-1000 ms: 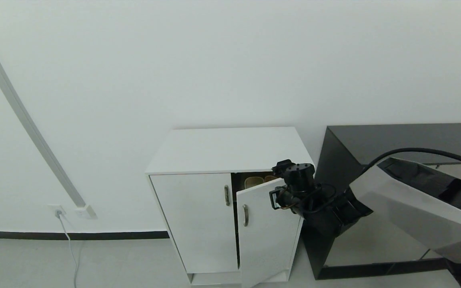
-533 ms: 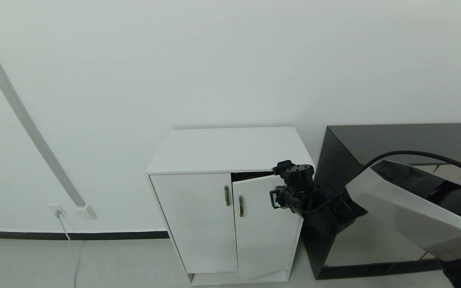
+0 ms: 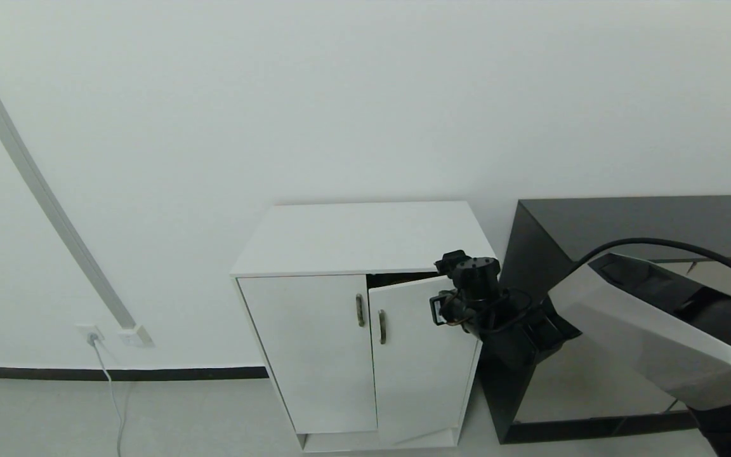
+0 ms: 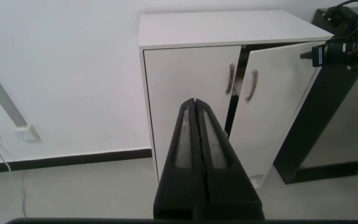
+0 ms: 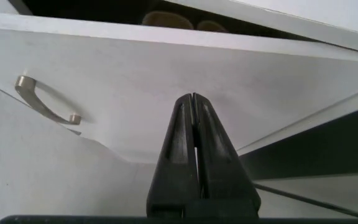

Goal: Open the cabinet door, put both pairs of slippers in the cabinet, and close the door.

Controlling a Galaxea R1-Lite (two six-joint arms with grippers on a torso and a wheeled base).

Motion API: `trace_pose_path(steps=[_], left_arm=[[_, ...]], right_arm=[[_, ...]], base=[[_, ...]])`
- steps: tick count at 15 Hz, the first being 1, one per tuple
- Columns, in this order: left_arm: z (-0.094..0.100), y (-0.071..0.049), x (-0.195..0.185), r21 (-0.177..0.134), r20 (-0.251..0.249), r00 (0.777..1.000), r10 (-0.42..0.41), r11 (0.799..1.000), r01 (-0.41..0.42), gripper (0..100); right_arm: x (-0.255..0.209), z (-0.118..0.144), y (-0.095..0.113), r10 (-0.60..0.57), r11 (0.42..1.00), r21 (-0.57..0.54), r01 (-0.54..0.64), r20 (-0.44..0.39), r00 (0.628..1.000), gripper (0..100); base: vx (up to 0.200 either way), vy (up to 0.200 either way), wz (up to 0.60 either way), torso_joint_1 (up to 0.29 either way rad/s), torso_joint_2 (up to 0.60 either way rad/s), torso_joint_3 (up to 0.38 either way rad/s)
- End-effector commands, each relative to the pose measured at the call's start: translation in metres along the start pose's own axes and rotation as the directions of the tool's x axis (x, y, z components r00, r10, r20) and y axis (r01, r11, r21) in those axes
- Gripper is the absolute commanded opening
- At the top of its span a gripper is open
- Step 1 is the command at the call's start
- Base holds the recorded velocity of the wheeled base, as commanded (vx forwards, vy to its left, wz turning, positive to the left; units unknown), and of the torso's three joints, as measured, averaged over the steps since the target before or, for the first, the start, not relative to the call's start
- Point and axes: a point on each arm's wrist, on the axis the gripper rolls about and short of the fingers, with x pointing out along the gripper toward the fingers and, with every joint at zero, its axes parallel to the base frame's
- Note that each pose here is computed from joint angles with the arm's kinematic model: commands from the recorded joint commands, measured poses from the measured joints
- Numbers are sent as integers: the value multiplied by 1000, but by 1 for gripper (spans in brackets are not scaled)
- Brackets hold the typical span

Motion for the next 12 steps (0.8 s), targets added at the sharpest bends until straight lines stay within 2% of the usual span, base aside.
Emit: trace_pose_path(steps=[1,8,12], left_arm=[[0,0,0,0,0,1000,0,1000,0,0],[0,0,0,0,0,1000,0,1000,0,0],[0,0,0,0,0,1000,0,1000,0,0]], right_arm=[[5,3,-1,-3,1000,5,3,15,1000,0],[7,9,-4,-9,1000,14,9,38,999,0],[4,-1,-4,-7,1000,7,7,14,1000,0]], base=[[0,0,0,0,0,0],[0,0,0,0,0,0],[0,0,0,0,0,0]])
